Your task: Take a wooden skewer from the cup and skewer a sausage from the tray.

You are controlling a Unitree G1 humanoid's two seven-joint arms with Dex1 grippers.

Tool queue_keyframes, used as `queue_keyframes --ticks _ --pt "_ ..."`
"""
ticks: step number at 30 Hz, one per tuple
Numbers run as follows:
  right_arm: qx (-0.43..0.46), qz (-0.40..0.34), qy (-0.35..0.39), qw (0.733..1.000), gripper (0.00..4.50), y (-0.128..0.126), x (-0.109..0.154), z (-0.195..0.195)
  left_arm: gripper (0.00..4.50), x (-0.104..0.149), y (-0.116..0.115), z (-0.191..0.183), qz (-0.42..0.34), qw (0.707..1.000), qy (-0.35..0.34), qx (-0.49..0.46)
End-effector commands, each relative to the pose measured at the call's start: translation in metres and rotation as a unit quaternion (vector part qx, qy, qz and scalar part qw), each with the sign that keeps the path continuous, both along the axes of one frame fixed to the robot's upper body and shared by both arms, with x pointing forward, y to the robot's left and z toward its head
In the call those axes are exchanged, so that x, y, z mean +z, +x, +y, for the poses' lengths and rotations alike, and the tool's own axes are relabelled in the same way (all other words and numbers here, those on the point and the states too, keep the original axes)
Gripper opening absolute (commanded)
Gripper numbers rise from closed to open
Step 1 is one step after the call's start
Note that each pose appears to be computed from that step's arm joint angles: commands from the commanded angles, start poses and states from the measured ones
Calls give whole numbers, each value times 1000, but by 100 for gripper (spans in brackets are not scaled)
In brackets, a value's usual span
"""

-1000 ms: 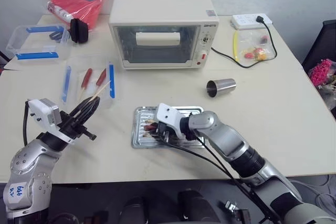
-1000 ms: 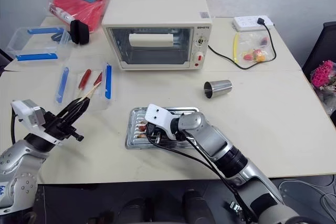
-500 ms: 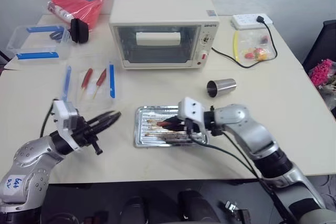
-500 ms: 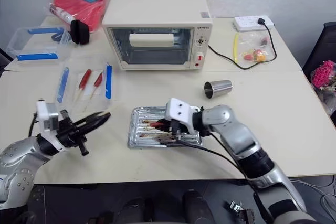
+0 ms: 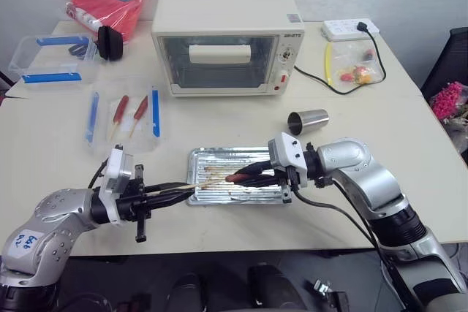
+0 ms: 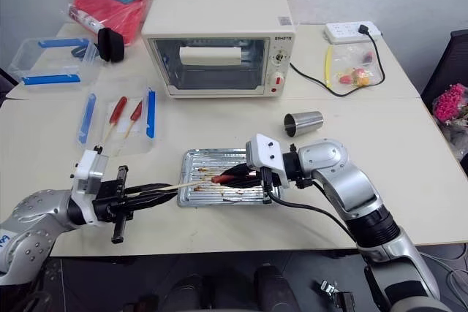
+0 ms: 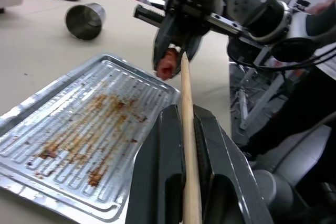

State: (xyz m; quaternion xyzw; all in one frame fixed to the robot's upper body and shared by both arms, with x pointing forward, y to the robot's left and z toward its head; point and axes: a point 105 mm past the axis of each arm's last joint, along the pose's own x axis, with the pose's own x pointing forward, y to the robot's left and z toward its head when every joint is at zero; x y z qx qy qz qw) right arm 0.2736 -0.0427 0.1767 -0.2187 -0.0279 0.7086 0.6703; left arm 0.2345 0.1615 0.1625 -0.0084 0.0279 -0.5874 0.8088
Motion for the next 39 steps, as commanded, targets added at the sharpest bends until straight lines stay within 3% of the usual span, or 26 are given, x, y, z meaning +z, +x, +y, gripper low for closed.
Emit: queue_keyframes --ticks 1,39 --pt "8 -18 22 1000 51 -6 16 0 0 -1 0 2 -11 1000 12 -4" --pt "8 -5 -2 1000 51 -9 8 1 0 -9 1 -1 -4 1000 15 -21"
